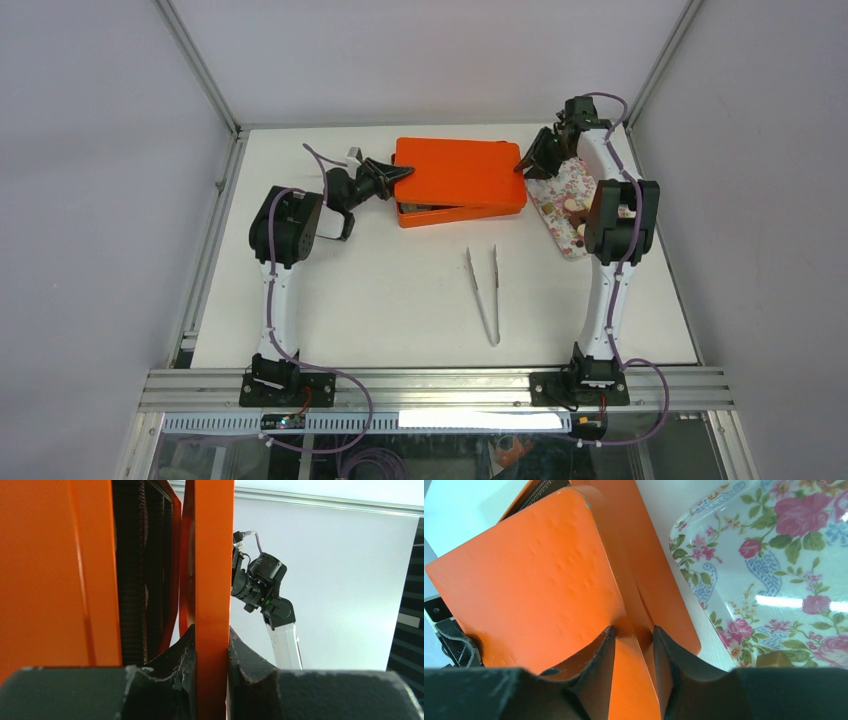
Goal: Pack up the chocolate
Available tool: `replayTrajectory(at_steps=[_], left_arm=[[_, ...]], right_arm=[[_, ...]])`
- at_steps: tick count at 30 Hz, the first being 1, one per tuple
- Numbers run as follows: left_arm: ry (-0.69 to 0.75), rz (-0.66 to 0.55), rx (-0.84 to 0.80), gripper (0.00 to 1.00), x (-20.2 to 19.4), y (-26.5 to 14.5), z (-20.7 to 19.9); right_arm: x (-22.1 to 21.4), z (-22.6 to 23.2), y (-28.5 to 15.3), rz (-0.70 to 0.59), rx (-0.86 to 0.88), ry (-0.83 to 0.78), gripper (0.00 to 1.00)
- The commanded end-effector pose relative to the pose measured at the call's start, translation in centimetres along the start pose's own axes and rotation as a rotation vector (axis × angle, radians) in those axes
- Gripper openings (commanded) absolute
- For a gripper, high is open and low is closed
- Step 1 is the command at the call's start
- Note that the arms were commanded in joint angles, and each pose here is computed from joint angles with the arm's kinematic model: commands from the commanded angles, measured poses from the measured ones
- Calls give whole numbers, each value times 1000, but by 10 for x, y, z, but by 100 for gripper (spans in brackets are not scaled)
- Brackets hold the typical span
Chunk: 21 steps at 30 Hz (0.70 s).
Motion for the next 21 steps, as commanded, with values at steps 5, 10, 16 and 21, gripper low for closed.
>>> replayTrajectory(at_steps=[5, 10, 16, 21], left_arm=[[99, 112, -62, 14, -15, 6, -19], [94, 134, -31, 32, -15, 8, -15], [82, 144, 16, 47, -14, 9, -9], [85, 133, 58, 55, -14, 9, -8]], right_arm=[[21, 22, -11, -78, 101, -19, 29], [21, 21, -8, -76, 102, -10, 29], [22, 22, -4, -78, 121, 7, 29], [26, 25, -6, -89, 130, 10, 29]])
Point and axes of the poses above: each gripper's point midway between its finger pads, its own y axis out along the fingers, its own z axis along the line the jaws close on, x = y × z, the point moved 5 cm from there along -y, back along the fingers, and after that the axes turned 11 degrees about -y, right-handed, at the moved point
